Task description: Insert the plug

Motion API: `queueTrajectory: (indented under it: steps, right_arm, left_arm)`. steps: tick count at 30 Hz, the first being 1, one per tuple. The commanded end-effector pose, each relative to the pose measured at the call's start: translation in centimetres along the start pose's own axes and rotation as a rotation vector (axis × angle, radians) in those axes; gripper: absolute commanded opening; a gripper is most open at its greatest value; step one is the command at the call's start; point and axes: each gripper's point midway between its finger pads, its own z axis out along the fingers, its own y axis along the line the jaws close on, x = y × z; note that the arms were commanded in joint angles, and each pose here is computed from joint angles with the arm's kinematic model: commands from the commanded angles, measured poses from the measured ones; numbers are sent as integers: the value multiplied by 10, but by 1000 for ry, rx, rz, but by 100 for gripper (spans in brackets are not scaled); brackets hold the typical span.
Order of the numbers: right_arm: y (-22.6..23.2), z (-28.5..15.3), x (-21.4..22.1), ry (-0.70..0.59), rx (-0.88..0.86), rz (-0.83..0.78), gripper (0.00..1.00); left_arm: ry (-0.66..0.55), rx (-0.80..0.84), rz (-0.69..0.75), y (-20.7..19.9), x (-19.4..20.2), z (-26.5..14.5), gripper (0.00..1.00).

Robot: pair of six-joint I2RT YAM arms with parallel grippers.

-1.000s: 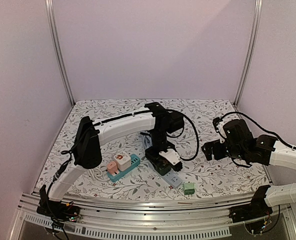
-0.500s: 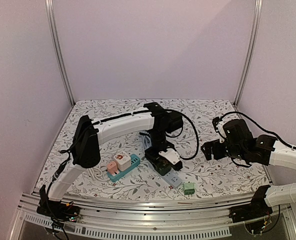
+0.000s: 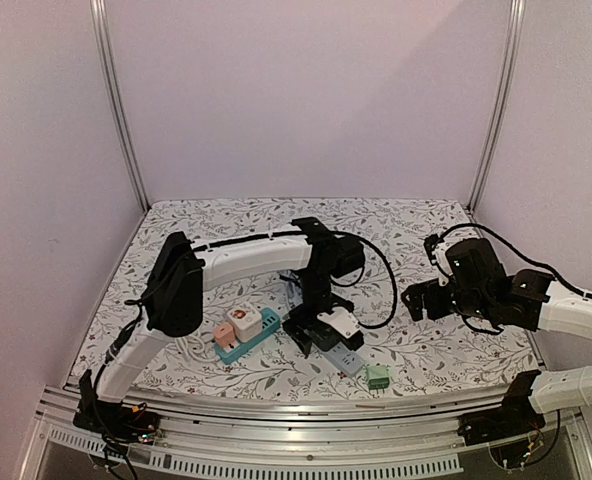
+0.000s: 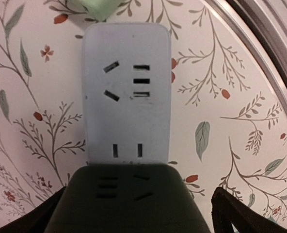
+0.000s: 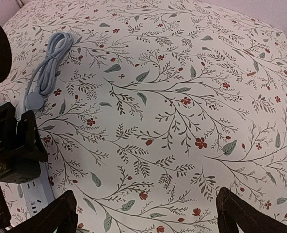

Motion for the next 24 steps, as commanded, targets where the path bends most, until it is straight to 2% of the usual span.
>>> queueTrajectory:
  steps: [1, 9, 17, 21, 24]
  right_arm:
    - [-2, 2, 4, 4, 4, -4, 99]
    - [-2, 2, 3, 0, 5, -3, 99]
    - [0, 1, 2, 0, -6, 0, 99]
    - [11, 2, 10, 43, -70, 39, 99]
    - [23, 8, 21, 103, -122, 70, 99]
  left_arm:
    - [-27, 45, -7, -9, -6, 13, 99]
    - [-100, -48, 39, -10, -23, -39, 99]
    - [-219, -226, 68, -13, -42, -92, 99]
    - [-294, -375, 61, -17, -48, -118, 99]
    - [-354, -548, 7, -14, -52, -140, 99]
